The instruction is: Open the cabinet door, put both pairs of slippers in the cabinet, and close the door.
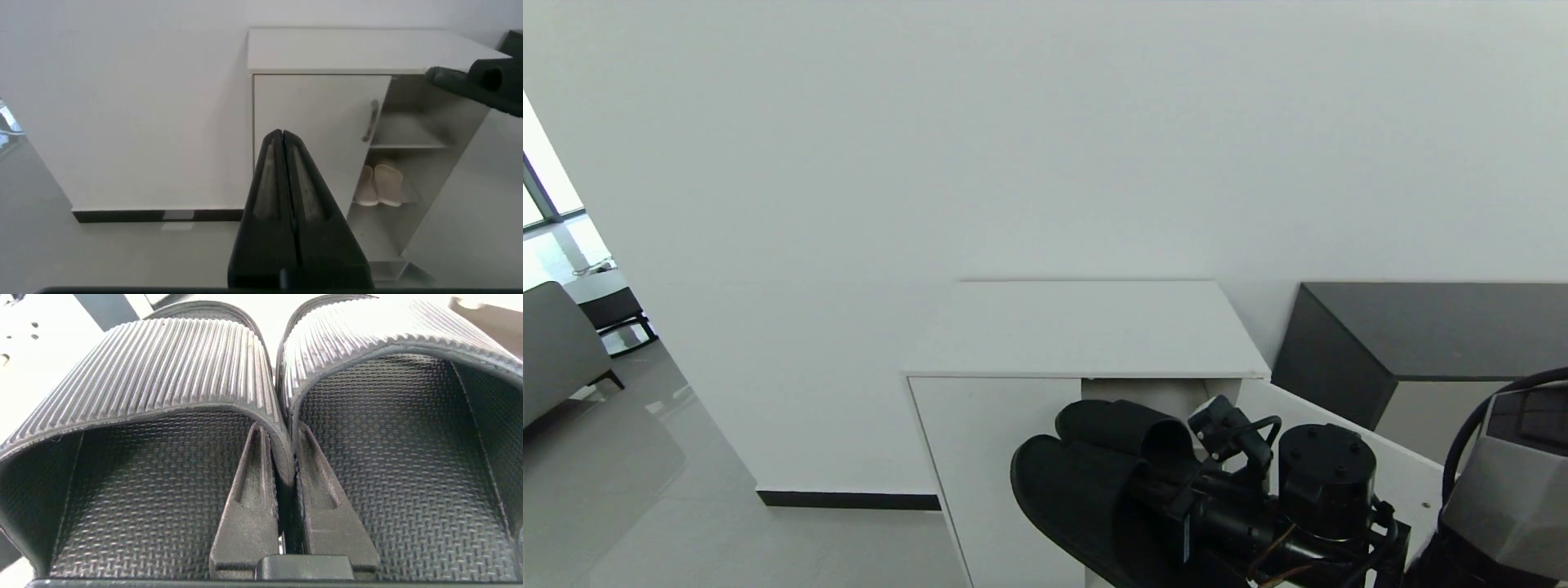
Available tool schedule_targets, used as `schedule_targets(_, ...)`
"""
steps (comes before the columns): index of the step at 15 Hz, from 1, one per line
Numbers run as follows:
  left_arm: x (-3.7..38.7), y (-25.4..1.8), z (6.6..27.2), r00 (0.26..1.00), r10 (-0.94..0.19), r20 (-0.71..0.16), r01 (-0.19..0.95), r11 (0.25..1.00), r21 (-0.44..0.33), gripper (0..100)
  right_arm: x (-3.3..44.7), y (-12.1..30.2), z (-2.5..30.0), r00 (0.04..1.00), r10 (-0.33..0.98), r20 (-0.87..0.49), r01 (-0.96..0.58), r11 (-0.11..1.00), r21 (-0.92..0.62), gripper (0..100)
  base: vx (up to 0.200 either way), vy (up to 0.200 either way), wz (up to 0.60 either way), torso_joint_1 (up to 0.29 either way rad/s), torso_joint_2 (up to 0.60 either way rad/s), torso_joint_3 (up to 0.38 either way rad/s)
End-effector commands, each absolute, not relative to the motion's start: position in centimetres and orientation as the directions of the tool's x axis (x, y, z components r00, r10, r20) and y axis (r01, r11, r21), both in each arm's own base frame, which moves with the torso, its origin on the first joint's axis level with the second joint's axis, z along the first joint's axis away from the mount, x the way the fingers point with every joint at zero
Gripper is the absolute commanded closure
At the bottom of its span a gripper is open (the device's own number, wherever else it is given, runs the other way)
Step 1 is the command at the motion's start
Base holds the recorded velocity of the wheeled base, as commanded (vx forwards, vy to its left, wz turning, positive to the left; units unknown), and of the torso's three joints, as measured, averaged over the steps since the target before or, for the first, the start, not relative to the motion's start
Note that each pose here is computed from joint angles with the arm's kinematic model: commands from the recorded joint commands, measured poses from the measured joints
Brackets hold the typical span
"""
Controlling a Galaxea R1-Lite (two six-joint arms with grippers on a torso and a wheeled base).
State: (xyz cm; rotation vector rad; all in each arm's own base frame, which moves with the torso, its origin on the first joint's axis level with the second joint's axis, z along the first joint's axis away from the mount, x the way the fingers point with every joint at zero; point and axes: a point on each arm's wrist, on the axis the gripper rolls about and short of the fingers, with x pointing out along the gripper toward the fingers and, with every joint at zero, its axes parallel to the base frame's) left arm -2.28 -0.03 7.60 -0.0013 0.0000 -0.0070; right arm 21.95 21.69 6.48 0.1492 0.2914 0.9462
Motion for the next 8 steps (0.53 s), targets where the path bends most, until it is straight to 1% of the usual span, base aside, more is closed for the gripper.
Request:
schedule_targets(1, -2.28, -0.03, 7.59, 1.000, -0.006, 0.000, 0.006, 1.000, -0.002, 100, 21.93, 21.73, 5.92, 0.545, 0.815, -0.200, -0.775, 0.580, 0.252, 100, 0.000, -0.200, 0.00, 0.002, 0.00, 0.012)
schedule_targets(4, -2.27, -0.03, 7.60, 1.000, -0.006, -0.002, 0.006, 1.000, -0.002, 100, 21.97, 21.77, 5.67, 0.544, 0.814, -0.201, -0.776, 0.580, 0.248, 100, 0.000, -0.200, 0.00, 0.002, 0.00, 0.004)
schedule_targets(6, -2.28, -0.03, 7.59, 1.000, -0.006, 0.000, 0.006, 1.000, -0.002, 100, 21.62, 21.48, 5.60, 0.514, 0.835, -0.193, -0.797, 0.549, 0.253, 100, 0.000, 0.000, 0.00, 0.000, 0.00, 0.000)
schedule_targets(8, -2.28, -0.02, 7.59, 1.000, -0.005, 0.000, 0.005, 1.000, -0.002, 100, 21.63, 21.50, 5.27, 0.510, 0.837, -0.199, -0.798, 0.546, 0.255, 100, 0.000, 0.000, 0.00, 0.000, 0.00, 0.000)
